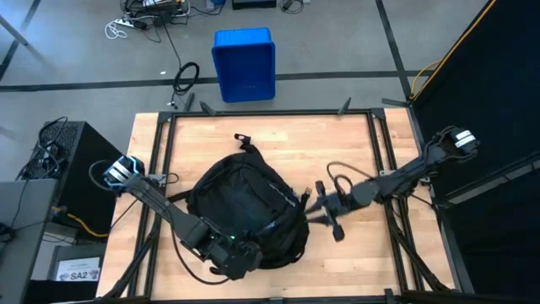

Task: Unpack backpack
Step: Open the black backpack

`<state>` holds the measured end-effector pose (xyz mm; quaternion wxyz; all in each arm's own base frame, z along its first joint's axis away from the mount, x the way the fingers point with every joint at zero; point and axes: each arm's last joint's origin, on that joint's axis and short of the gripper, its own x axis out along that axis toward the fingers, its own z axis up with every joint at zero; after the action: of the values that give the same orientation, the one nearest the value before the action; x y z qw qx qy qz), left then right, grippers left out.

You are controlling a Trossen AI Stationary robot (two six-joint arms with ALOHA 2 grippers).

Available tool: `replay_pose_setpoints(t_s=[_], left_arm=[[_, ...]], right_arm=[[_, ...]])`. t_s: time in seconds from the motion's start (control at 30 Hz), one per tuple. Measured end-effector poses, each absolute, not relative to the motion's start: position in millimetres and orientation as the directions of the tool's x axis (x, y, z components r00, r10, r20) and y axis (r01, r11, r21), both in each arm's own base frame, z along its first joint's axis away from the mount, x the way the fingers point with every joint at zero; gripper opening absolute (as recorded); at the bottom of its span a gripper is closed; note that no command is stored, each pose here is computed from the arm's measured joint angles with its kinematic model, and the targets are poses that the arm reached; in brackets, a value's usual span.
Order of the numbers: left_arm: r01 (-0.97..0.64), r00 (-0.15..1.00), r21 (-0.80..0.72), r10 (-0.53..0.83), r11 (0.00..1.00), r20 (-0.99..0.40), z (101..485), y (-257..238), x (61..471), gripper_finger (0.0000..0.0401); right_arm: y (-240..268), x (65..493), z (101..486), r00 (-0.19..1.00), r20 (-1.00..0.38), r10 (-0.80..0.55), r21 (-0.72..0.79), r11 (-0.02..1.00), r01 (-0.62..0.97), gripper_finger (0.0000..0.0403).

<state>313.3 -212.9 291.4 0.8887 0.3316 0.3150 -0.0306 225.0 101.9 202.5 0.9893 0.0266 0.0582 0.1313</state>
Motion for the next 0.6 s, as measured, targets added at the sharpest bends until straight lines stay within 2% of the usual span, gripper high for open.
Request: replay_pose_setpoints(t_s=[0.2, 0.37, 0.6], left_arm=[[0.16, 0.827, 0.607, 0.23, 0.779, -0.513, 302.8, -205.9, 312.3, 0.0], [0.136, 0.829, 0.605, 0.244, 0.784, -0.504, 303.7, -201.5, 315.9, 0.0], [0.071, 0.825, 0.641, 0.316, 0.764, -0.469, 305.3, -196.6, 316.8, 0.0]], right_arm=[[130.6, 223.2, 172.6, 0.962, -0.222, 0.156, -0.02, 0.986, -0.164, 0.0064], [128.9, 231.6, 139.4, 0.943, -0.33, 0.04, -0.002, 0.999, -0.043, 0.0062], [115.7, 241.0, 107.7, 0.898, -0.437, -0.047, 0.042, 0.997, 0.072, 0.0061]])
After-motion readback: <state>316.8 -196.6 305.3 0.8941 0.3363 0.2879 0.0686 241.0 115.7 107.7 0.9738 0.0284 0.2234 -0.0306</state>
